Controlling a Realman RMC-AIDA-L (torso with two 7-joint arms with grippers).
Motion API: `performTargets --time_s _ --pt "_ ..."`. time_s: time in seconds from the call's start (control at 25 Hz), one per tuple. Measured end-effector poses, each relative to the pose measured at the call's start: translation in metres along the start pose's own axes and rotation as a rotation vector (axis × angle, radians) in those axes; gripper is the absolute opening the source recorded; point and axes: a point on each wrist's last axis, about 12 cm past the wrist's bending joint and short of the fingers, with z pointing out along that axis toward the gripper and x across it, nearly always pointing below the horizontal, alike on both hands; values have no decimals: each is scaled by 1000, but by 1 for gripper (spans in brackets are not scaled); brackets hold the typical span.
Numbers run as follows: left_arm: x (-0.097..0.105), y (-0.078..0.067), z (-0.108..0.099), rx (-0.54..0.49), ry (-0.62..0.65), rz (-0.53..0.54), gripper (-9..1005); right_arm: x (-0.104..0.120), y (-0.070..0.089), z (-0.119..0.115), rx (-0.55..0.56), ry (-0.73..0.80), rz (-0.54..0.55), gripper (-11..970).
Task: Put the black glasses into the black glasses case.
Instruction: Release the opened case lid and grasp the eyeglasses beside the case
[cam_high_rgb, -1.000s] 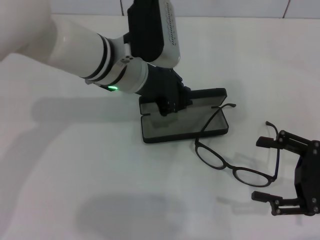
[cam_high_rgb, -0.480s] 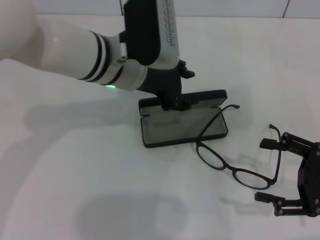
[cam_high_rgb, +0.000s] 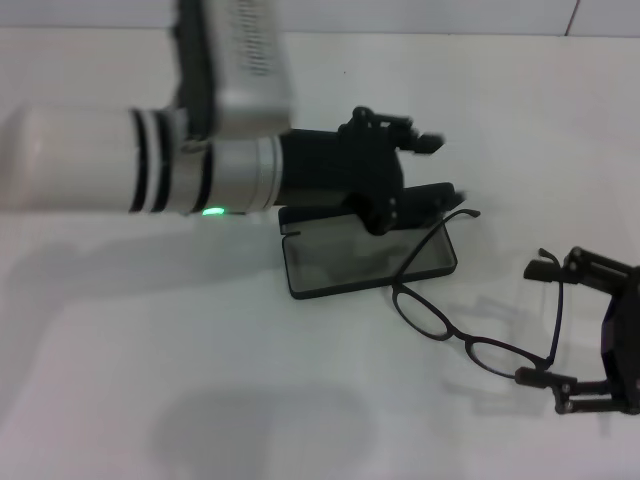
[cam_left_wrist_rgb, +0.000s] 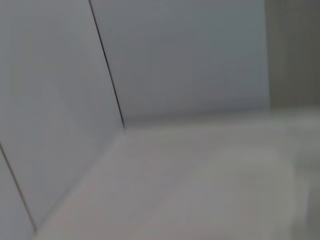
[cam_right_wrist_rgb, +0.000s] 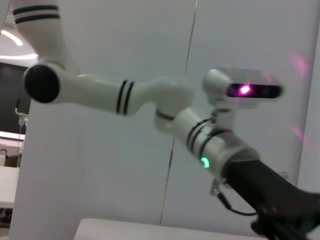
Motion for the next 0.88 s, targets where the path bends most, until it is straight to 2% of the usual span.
performTargets --time_s 0.16,0.36,0.52,0.72,0.88 --pt "22 -9 -13 -58 -239 -156 576 -8 -15 1 -7 4 55 870" --pt "72 -17 -27 -195 -418 -333 576 -22 -38 3 -64 88 140 869" --pt "90 -25 -42 -268 -514 -350 575 -38 -55 11 -125 272 210 869" --pt "99 -33 -46 -300 -518 -324 575 -60 -70 33 -153 528 239 868" --pt "102 -34 -44 -300 -510 -329 575 -68 -80 49 -159 686 279 847"
